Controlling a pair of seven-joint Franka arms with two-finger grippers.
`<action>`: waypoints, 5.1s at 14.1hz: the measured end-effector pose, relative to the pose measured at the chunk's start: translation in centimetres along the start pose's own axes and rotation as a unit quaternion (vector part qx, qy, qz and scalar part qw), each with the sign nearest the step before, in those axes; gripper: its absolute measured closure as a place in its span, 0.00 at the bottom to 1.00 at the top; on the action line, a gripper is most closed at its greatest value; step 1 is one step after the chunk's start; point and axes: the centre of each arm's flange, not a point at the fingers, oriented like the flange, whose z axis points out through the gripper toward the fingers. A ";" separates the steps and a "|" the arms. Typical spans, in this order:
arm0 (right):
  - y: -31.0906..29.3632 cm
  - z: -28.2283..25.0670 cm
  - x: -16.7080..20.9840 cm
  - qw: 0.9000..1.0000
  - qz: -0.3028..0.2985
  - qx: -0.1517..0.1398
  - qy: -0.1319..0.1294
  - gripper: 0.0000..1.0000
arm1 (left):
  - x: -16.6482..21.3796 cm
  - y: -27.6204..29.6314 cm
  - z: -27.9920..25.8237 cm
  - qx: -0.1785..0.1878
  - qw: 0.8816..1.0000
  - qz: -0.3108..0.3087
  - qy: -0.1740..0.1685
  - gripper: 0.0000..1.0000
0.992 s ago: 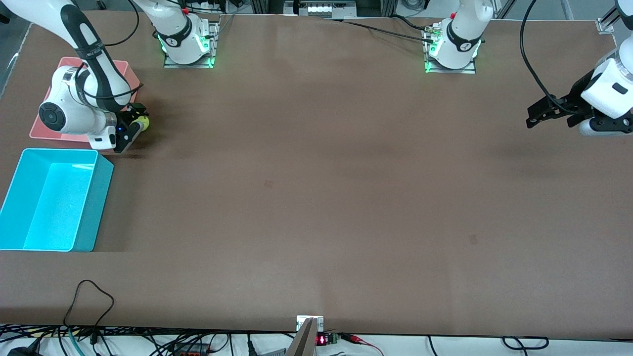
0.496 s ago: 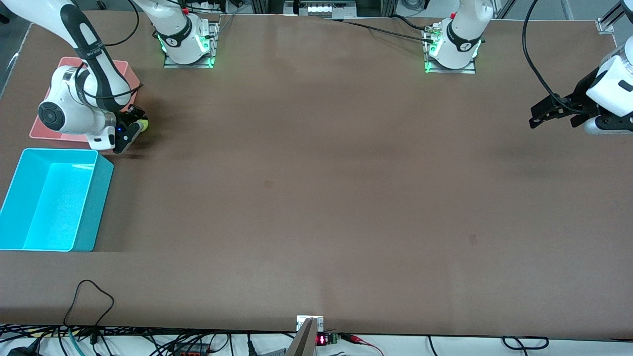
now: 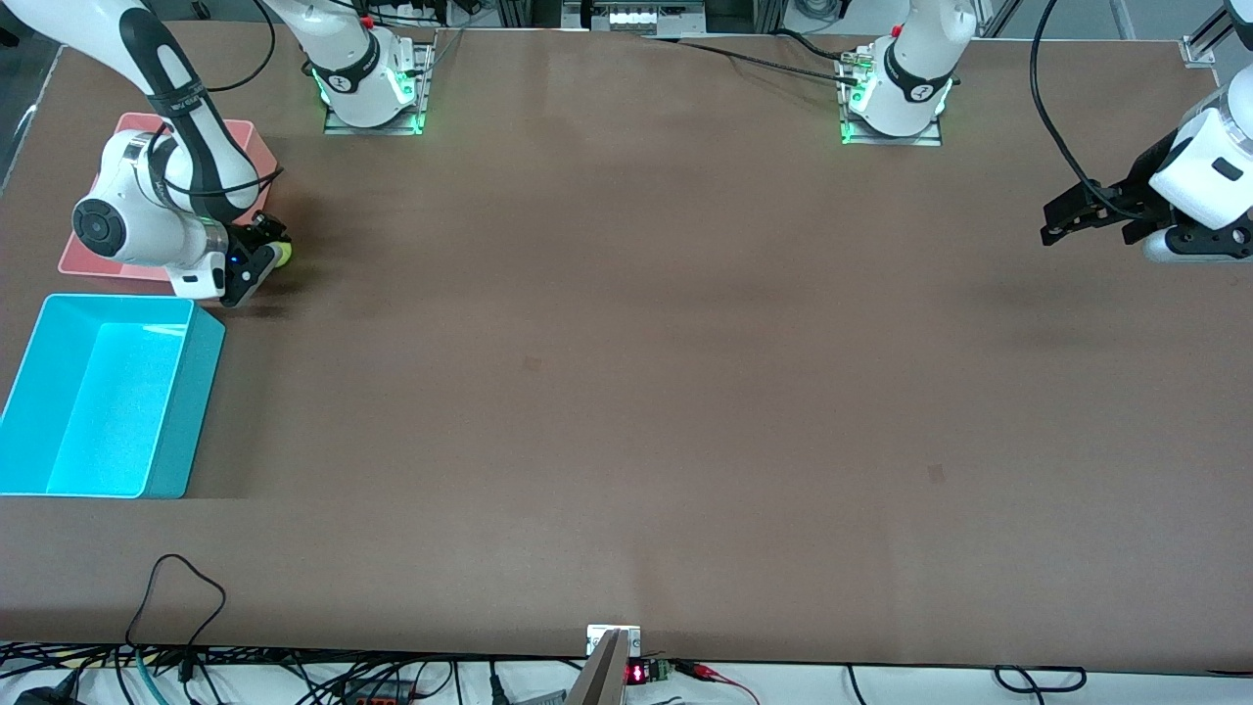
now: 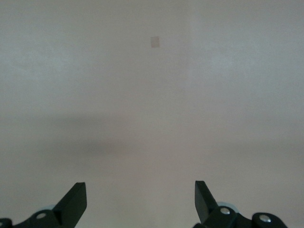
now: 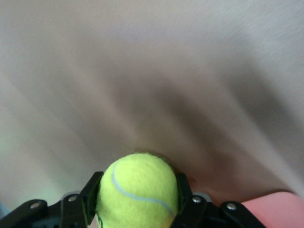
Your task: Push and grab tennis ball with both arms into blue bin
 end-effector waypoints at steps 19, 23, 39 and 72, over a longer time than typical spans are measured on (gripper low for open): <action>11.8 -19.9 4.0 0.951 0.283 -0.062 0.106 0.34 | 0.0 0.1 -0.2 0.000 1.000 0.001 0.002 0.00; 14.2 -18.5 -0.3 0.933 0.344 -0.078 0.071 0.34 | 0.0 0.2 -0.2 0.000 1.000 0.002 0.002 0.00; 18.8 -8.6 -2.9 0.917 0.392 -0.069 0.028 0.19 | 0.0 0.3 -0.2 0.000 1.000 0.003 0.002 0.00; -6.9 -42.4 8.9 0.920 0.368 -0.094 0.093 0.00 | 0.0 0.2 -0.1 0.000 1.000 0.002 0.002 0.00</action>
